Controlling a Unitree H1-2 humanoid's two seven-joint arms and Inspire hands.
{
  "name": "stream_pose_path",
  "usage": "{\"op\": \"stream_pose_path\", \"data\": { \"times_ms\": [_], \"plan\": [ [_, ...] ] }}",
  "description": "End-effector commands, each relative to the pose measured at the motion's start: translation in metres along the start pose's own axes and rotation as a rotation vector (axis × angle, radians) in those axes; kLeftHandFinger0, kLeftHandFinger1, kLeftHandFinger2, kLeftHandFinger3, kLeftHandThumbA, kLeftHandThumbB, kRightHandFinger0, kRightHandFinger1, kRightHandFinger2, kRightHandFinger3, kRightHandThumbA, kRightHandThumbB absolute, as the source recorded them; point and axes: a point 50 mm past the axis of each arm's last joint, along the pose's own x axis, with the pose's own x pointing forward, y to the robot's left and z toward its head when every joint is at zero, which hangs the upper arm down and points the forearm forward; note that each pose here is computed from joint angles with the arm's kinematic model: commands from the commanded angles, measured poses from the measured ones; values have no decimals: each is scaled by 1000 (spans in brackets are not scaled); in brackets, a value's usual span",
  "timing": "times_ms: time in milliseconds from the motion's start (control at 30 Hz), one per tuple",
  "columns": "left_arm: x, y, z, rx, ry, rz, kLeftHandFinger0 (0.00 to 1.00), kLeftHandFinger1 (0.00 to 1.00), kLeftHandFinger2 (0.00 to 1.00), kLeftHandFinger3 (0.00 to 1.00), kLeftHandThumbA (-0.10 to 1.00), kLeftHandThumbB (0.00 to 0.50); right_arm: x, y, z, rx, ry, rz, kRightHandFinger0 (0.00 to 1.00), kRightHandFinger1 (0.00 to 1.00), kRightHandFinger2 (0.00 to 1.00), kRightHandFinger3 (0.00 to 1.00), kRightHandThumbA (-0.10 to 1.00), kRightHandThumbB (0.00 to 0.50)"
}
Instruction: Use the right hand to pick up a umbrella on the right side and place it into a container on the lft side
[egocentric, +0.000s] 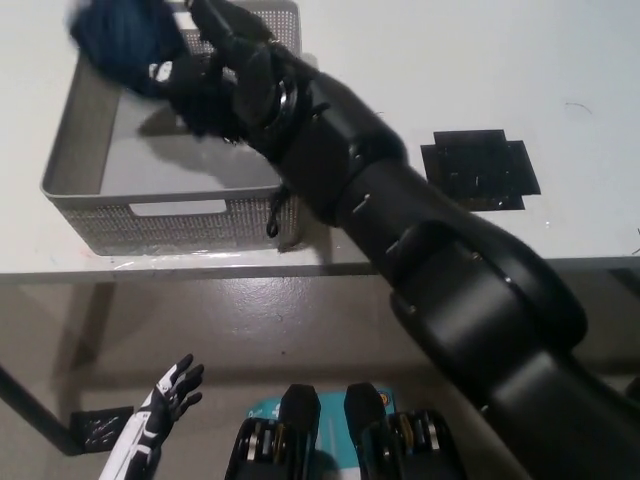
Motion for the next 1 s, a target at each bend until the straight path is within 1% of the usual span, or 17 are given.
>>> {"op": "stream_pose_path", "data": {
  "times_ms": [0,33,67,267,300,367,400,467,533,567,600,633,667,733,800,900,967],
  "plan": [
    [6,4,12,32,-35,-35,1000,1000,1000,1000,1000,98,1,-33,13,-50,-25,-3,1000,1000,1000,1000,922,494],
    [6,4,12,34,-35,-37,1000,1000,1000,1000,1000,96,1,-35,11,-59,-26,-8,1000,1000,1000,1000,969,500],
    [8,2,13,33,-34,-45,1000,1000,1000,1000,1000,95,1,-38,6,-56,-21,-13,1000,1000,1000,1000,990,500],
    [8,0,12,37,-23,-51,1000,1000,1000,1000,1000,90,0,-60,5,-26,-54,-44,1000,1000,1000,1000,1000,500],
    [9,0,12,44,-28,-52,1000,1000,1000,1000,1000,79,-1,-69,5,14,-78,-55,1000,1000,1000,1000,1000,495],
    [10,-1,13,38,-33,-52,1000,1000,1000,1000,1000,100,-6,-96,7,154,-172,-104,1000,1000,1000,1000,1000,489],
    [11,-1,13,38,-34,-52,1000,1000,1000,1000,1000,101,-8,-102,6,192,-197,-112,1000,1000,1000,1000,1000,488],
    [13,1,14,43,-37,-54,1000,1000,1000,1000,1000,85,-20,-130,2,331,-319,-157,1000,1000,1000,1000,1000,473],
    [13,3,14,42,-35,-60,1000,1000,1000,1000,1000,88,-45,-148,-7,462,-442,-224,1000,1000,1000,1000,1000,481],
    [13,5,14,41,-38,-61,1000,1000,1000,1000,1000,87,-61,-155,-14,488,-494,-260,1000,1000,1000,1000,1000,469],
    [14,5,14,43,-45,-61,1000,1000,1000,1000,1000,73,-93,-159,-26,491,-559,-313,1000,1000,1000,1000,1000,458],
    [11,7,14,47,-43,-63,1000,1000,1000,1000,1000,69,-103,-157,-29,493,-572,-327,1000,1000,1000,1000,1000,458],
    [9,9,14,65,-38,-67,1000,1000,1000,1000,1000,73,-123,-155,-38,521,-611,-336,1000,1000,1000,1000,1000,425],
    [7,10,13,57,-34,-75,1000,1000,1000,1000,1000,54,-169,-145,-64,557,-647,-329,1000,1000,1000,1000,1000,426],
    [8,12,12,50,-32,-74,1000,1000,1000,1000,1000,46,-209,-130,-88,601,-679,-338,1000,1000,1000,1000,1000,383],
    [8,13,8,56,-19,-61,1000,1000,1000,1000,1000,58,-261,-96,-130,682,-688,-375,1000,1000,1000,1000,1000,397],
    [4,13,5,61,-9,-54,1000,1000,1000,1000,1000,61,-286,-74,-149,748,-687,-366,1000,1000,1000,1000,1000,434]
  ]
}}
